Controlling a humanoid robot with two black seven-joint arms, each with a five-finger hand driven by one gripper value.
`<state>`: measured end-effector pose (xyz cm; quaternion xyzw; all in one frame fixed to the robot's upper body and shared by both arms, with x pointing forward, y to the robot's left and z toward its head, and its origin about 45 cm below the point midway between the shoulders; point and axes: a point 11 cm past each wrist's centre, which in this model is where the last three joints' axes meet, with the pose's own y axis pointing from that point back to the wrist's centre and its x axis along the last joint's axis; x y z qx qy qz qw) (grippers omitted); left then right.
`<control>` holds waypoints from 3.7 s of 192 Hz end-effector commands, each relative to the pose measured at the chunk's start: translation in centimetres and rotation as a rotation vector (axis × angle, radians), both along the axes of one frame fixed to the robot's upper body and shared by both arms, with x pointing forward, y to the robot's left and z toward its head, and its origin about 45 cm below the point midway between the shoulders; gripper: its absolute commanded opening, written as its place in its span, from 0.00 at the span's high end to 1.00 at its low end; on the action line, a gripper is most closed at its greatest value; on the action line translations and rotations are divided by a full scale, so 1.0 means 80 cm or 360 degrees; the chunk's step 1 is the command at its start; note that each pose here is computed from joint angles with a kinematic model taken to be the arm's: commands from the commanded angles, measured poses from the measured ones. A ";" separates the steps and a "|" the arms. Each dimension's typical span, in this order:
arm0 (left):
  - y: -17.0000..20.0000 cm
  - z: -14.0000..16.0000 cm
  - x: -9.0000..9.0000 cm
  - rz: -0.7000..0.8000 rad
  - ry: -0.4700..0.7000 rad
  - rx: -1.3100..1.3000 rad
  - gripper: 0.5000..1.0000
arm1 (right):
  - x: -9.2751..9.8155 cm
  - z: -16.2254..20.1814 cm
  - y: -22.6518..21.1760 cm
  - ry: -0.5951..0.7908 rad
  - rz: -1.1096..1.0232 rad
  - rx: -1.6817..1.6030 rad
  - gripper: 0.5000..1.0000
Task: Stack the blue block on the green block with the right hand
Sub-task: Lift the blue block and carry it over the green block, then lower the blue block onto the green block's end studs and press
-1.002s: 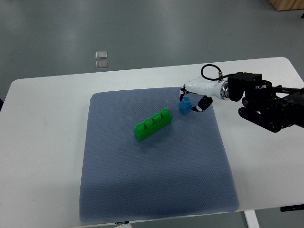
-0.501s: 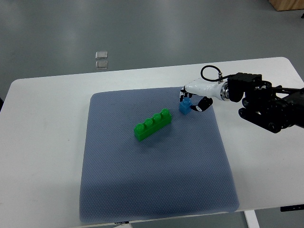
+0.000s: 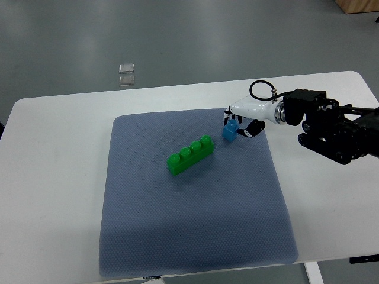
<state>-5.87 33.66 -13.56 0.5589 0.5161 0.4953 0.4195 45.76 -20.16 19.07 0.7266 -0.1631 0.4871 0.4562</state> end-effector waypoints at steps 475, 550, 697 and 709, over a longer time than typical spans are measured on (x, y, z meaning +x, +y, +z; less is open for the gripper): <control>-0.001 0.000 0.000 0.0000 0.0000 -0.0002 0.00 | -0.044 0.031 0.101 -0.0156 0.0529 -0.0048 0.92; -0.001 0.000 0.000 0.0000 0.0000 -0.0002 0.00 | -0.043 0.035 0.103 -0.0255 0.0572 -0.0059 0.96; 0.000 0.000 0.000 0.0000 0.0000 0.0000 0.00 | -0.044 0.018 0.097 -0.0375 0.0650 -0.0167 0.99; -0.001 0.000 0.000 0.0000 0.0000 -0.0002 0.00 | -0.046 0.016 0.096 -0.0372 0.0659 -0.0183 0.99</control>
